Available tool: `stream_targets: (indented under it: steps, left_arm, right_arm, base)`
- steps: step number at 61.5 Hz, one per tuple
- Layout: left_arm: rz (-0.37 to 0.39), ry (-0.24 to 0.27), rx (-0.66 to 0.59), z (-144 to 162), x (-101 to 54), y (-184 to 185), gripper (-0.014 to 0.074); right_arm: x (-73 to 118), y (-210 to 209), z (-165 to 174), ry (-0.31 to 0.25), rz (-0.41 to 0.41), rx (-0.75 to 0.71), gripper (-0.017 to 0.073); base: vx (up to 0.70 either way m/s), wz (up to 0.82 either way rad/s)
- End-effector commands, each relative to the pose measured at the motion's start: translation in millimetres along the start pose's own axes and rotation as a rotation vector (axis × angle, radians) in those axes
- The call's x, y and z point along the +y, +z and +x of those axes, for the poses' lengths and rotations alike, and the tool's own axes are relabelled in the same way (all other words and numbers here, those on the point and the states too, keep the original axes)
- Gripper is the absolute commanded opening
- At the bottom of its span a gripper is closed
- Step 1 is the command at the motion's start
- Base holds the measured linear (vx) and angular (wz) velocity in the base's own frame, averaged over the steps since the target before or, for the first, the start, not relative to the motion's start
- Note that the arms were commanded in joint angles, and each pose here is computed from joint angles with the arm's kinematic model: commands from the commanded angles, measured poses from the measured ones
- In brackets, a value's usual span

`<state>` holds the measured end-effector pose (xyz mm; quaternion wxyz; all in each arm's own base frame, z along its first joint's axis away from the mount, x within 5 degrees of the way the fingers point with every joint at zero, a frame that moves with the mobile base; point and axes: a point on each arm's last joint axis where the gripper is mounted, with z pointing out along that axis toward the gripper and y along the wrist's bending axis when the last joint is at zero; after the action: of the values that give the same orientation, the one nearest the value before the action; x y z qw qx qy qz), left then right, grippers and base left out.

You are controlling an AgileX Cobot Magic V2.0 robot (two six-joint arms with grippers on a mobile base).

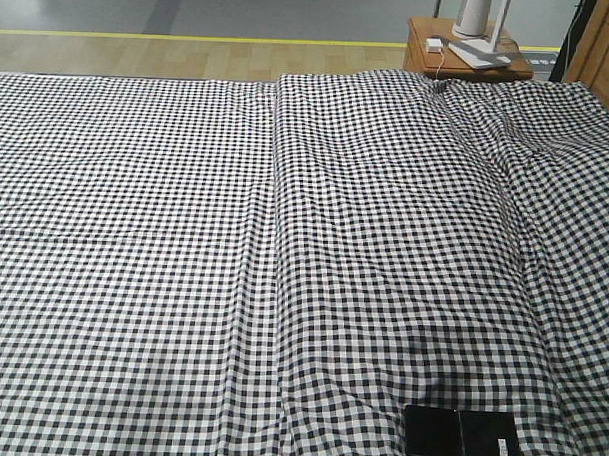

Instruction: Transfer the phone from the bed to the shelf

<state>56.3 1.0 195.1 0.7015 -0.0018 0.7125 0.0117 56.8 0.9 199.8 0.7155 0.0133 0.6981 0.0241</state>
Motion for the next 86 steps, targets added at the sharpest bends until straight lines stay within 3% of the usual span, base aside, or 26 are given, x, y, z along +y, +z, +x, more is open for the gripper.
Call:
stream_targets:
  steps: [1,86]
  left_arm:
    - [-0.006,-0.018,-0.104,-15.4,0.6,-2.1,0.0001]
    - [-0.006,-0.018,-0.104,-15.4,0.6,-2.1,0.0001]
  right_arm:
    - [-0.5,-0.9,-4.8,-0.008,0.006,-0.077,-0.0005]
    - [-0.5,-1.0,-5.5,-0.008,0.006,-0.086,-0.0005]
  base:
    - [0.0,0.0]
    - [0.0,0.0]
